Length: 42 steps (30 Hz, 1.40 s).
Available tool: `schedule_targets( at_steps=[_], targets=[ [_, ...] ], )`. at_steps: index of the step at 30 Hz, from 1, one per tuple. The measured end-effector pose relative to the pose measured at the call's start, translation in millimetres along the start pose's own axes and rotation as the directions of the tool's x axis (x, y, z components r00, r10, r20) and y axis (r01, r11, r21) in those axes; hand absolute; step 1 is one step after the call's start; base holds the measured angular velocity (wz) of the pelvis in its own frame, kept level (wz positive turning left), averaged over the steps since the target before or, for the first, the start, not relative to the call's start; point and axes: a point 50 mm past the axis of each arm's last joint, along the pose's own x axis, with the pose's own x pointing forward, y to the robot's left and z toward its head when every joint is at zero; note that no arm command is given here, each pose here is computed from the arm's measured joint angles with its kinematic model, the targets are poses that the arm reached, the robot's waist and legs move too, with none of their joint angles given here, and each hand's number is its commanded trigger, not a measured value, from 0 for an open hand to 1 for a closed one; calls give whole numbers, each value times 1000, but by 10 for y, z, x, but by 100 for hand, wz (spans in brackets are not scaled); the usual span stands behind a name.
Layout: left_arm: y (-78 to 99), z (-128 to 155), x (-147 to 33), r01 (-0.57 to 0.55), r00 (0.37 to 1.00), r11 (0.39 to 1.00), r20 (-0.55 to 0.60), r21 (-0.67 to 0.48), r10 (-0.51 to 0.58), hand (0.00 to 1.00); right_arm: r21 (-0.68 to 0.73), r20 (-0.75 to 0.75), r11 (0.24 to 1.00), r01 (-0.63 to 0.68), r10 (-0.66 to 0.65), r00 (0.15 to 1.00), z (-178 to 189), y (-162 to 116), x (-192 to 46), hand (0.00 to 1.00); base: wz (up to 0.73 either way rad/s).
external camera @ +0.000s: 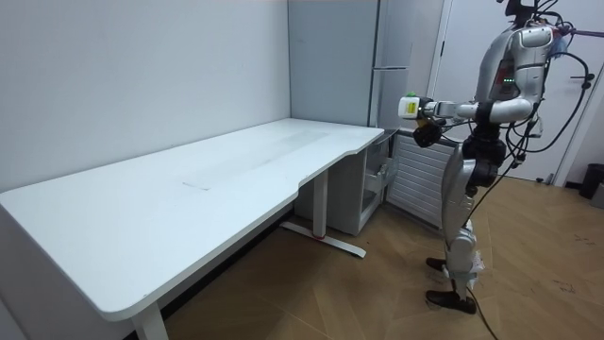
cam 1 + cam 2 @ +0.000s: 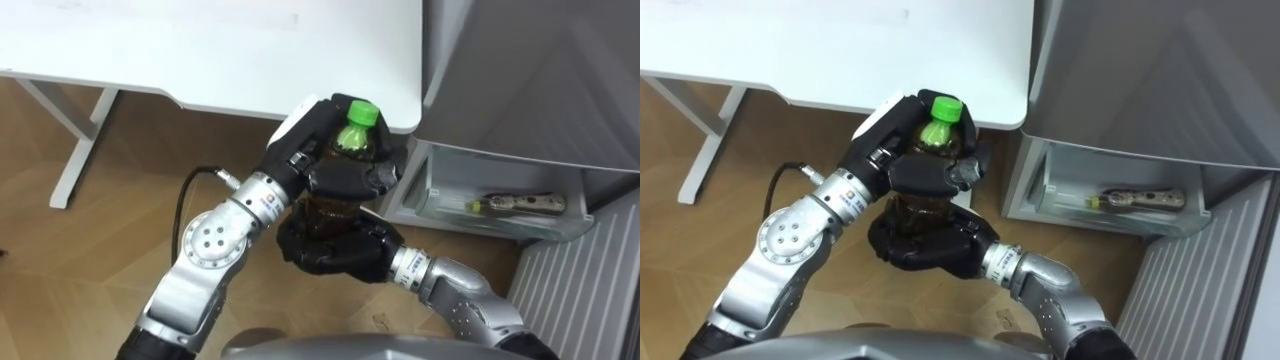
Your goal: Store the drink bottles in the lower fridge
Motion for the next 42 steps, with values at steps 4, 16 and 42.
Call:
schedule_targets(
  at_steps=[4, 16, 42],
  targets=[
    [0, 0, 0, 0, 1000, 1000, 0, 0, 0, 100, 0, 1, 1000, 0, 0, 1000, 0, 0, -1, 100, 0],
    [-8, 14, 4, -3, 1000, 999, 10, 40, 2, 100, -12, 11, 1000, 1, -1, 1000, 19, -9, -9, 100, 0],
    [-158, -107, -37, -22, 999, 999, -37, 48, 23, 0, 26, -41, 1000, 9, -8, 999, -97, -32, -125, 100, 1]
  ],
)
